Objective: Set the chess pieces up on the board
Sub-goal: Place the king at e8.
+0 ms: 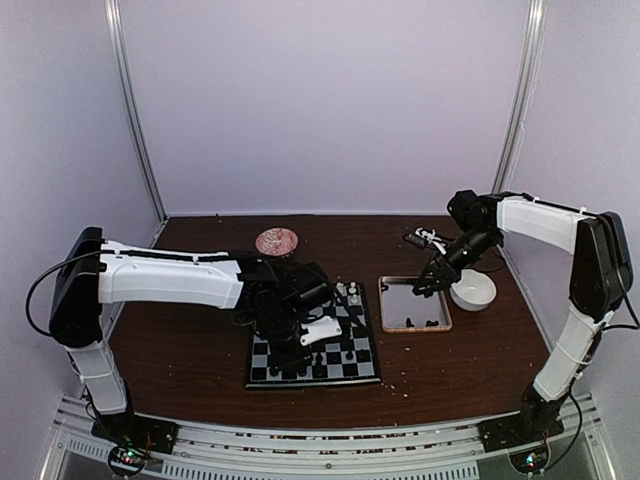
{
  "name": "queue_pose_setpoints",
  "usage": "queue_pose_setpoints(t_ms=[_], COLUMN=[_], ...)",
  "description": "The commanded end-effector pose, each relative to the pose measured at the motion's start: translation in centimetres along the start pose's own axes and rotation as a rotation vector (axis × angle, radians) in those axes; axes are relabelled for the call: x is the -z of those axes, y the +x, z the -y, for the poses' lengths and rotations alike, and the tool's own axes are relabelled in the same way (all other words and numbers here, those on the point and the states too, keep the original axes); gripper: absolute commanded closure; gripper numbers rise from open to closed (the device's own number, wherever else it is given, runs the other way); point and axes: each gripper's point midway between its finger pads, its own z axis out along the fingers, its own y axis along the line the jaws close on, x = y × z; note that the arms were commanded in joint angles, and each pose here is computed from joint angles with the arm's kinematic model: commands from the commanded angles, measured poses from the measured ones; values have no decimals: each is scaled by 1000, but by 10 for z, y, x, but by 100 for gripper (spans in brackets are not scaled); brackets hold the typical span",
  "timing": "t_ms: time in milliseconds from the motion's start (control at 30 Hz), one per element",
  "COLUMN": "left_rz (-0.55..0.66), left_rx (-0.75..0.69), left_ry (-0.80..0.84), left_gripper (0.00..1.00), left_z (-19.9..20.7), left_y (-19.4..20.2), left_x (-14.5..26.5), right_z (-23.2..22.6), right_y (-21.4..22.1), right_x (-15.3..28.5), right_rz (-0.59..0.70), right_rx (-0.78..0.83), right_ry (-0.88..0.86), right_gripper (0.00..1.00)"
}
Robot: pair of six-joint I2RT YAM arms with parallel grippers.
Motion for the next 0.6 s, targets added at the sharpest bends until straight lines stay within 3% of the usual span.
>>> queue_pose_setpoints(t_ms=[0,567], left_rz=[36,6], left_rx=[-14,-10], left_ry=[-27,-43], left_gripper=[100,100], left_z=[-6,-10], left_y=[-16,-12], left_x=[-5,-18], right_z=[3,2], right_y=[8,10], right_x=[-5,-8], right_rz=[-24,-32], right_rx=[-15,-19], right_ry=[-6,-21], right_gripper=[55,55])
